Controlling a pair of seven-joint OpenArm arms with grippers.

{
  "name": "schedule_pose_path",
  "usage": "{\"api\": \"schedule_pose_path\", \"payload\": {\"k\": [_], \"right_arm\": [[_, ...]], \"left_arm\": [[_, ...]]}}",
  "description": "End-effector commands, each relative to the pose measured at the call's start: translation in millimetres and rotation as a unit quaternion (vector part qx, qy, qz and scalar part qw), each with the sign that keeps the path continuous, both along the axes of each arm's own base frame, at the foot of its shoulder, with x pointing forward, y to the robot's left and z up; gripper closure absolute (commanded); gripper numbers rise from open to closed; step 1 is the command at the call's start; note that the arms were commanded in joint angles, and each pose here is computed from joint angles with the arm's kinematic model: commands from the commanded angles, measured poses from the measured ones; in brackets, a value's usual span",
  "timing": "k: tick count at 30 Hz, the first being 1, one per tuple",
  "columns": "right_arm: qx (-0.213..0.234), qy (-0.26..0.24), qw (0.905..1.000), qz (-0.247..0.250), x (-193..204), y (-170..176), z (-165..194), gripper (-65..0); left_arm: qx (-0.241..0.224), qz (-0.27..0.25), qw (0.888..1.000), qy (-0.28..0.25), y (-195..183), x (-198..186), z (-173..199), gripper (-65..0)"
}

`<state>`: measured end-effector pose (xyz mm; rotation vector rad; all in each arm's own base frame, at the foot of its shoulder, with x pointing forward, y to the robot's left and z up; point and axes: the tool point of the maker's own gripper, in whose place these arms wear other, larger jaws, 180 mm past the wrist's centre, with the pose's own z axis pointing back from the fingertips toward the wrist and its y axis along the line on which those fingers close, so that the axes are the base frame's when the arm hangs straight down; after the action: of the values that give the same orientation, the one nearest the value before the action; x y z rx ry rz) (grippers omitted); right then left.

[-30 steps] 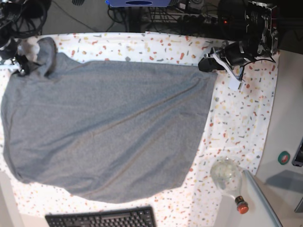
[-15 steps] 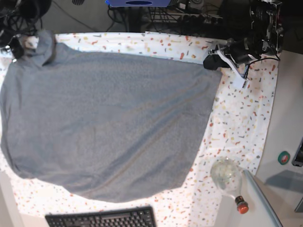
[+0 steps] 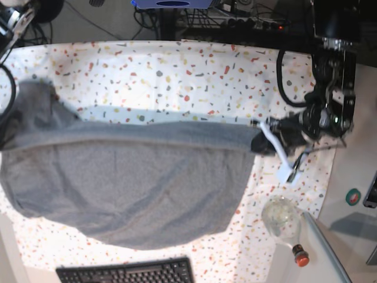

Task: Layout the t-shirt on the table in an organized manner, then fold the t-shirt properly
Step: 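Lift the shirt with both grippers and swing it across the table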

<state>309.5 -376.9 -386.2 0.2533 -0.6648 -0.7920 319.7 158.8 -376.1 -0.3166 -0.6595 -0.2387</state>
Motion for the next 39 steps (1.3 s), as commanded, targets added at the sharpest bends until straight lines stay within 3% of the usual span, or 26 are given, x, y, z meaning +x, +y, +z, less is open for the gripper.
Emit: {"api": "schedule_pose_path", "payload": {"k": [1, 5, 10, 14, 18, 20, 23, 26, 30, 33, 36, 39], "right_arm": [[-0.022, -0.027, 0.9994, 0.001, 28.0, -17.3, 28.4, 0.0], [-0.089, -0.089, 0.9914, 0.034, 124.5, -34.8, 118.5, 0.0], [-0.198, -0.205, 0.9574, 0.046, 186.5, -46.3, 262.5, 0.0], [-0.256, -0.297, 0.9201, 0.011, 185.7, -75.0, 377.3, 0.0], [-0.275, -0.333, 0.9019, 0.014, 161.5, -77.6, 428.4, 0.0], [-0.284, -0.323, 0.9022, 0.033, 148.8, -71.5, 421.4, 0.0], [-0.275, -0.301, 0.9119, 0.043, 123.4, -67.5, 383.4, 0.0], [-0.24, -0.263, 0.9337, 0.043, 98.6, -62.0, 313.0, 0.0], [-0.18, -0.172, 0.9682, 0.024, 55.9, -60.9, 192.1, 0.0], [-0.132, -0.114, 0.9848, 0.005, 26.9, -49.1, 102.2, 0.0], [-0.103, -0.054, 0.993, -0.022, -13.0, -47.7, 29.8, 0.0], [-0.086, -0.011, 0.9955, -0.039, -44.4, -47.4, -12.0, 0.0]], "left_arm": [[0.005, -0.005, 0.999, -0.05, -2.4, 35.7, 31.1, 0.0], [0.058, -0.023, 0.989, -0.137, -20.7, 141.4, 113.5, 0.0], [0.051, -0.015, 0.969, -0.242, -43.3, 223.5, 247.2, 0.0], [-0.01, -0.015, 0.94, -0.341, -56.6, 235.1, 367.5, 0.0], [-0.081, -0.004, 0.911, -0.404, -44.2, 213.9, 419.7, 0.0], [-0.089, 0.0, 0.914, -0.396, -34.6, 201.2, 406.8, 0.0], [-0.093, -0.014, 0.927, -0.362, -39.3, 178.5, 358.7, 0.0], [-0.072, -0.008, 0.949, -0.306, -32.5, 156.6, 282.8, 0.0], [-0.065, -0.004, 0.979, -0.193, -31.9, 113.6, 170.6, 0.0], [-0.046, 0.012, 0.991, -0.124, -26.2, 79.1, 101.3, 0.0], [-0.017, 0.03, 0.997, -0.075, -16.6, 44.6, 45.4, 0.0], [0.005, 0.036, 0.999, -0.02, -7.2, 9.4, 1.5, 0.0]]}}
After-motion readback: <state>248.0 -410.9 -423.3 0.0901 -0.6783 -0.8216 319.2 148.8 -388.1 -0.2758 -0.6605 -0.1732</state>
